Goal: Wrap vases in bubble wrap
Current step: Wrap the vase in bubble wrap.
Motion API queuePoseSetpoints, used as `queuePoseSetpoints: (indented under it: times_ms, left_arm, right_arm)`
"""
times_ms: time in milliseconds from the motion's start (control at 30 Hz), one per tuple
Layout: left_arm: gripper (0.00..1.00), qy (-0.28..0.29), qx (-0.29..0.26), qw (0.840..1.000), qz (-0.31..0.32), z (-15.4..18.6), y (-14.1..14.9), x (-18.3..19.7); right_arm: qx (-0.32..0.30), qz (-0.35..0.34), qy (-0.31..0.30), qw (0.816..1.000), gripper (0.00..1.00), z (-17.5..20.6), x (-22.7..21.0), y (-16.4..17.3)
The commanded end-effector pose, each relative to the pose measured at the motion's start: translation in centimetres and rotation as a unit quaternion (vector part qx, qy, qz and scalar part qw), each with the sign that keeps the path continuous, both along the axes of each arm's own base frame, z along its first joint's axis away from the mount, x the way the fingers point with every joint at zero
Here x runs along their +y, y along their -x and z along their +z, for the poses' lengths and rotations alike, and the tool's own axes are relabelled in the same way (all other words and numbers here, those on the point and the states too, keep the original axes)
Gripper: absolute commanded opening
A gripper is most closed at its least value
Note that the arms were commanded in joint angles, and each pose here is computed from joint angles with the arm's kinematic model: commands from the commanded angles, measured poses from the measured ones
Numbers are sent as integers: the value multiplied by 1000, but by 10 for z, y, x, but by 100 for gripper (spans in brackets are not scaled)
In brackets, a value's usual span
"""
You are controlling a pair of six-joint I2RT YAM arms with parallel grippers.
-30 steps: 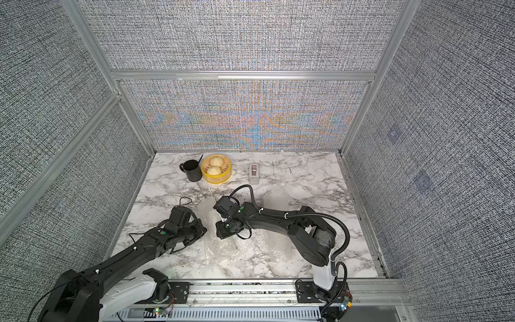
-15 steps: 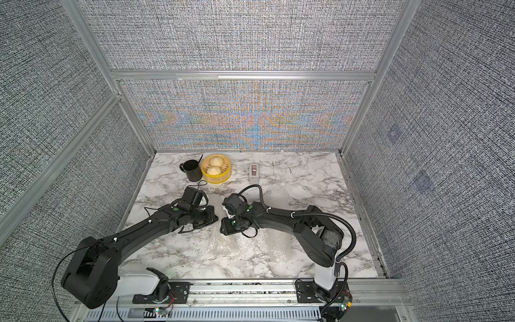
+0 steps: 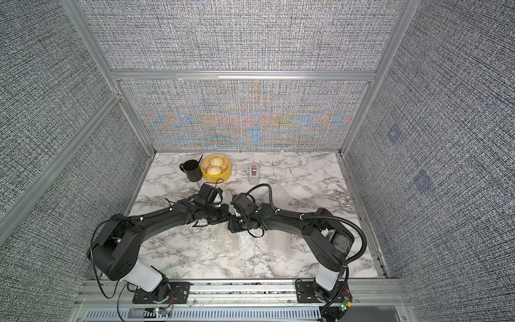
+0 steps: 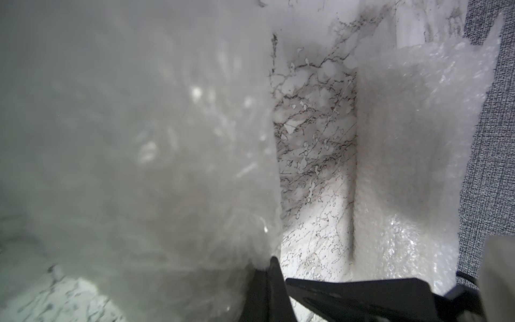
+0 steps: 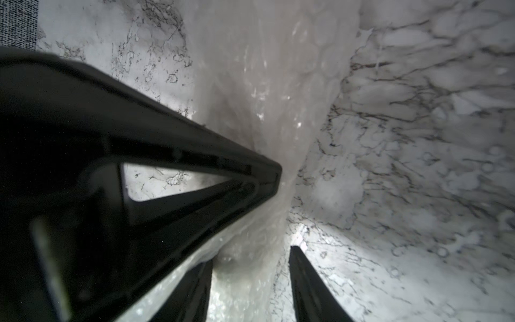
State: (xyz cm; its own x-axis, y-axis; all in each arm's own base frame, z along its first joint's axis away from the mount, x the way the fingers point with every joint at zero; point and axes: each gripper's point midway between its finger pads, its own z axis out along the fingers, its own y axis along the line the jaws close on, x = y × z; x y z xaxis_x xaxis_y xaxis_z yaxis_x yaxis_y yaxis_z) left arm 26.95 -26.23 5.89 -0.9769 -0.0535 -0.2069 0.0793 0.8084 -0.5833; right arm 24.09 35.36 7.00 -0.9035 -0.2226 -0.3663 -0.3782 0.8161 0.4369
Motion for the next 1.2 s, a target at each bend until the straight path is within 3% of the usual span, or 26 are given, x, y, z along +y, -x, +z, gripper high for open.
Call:
queuePoseSetpoints:
  times_ms: [0,200,400,533,767,1167]
  left_arm:
    - [0,-73,25,997,30,-24,13,31]
    - [0,-86,28,995,42,-29,20,41]
    - [0,-86,19,994,59,-26,23,49]
    - [0,-82,18,995,59,-25,23,48]
    - [0,-80,15,995,59,-23,23,48]
    - [0,-67,11,996,55,-13,19,41]
  right_arm:
    - [-1,4,4,1000,53,9,-10,4]
    - [-1,2,-45,999,55,41,-14,-12]
    - [15,-6,-92,996,63,48,2,-59]
    - [24,-4,-111,993,69,40,22,-89]
    - [40,0,-118,992,68,21,37,-118]
    - [53,6,-102,993,40,-11,40,-117]
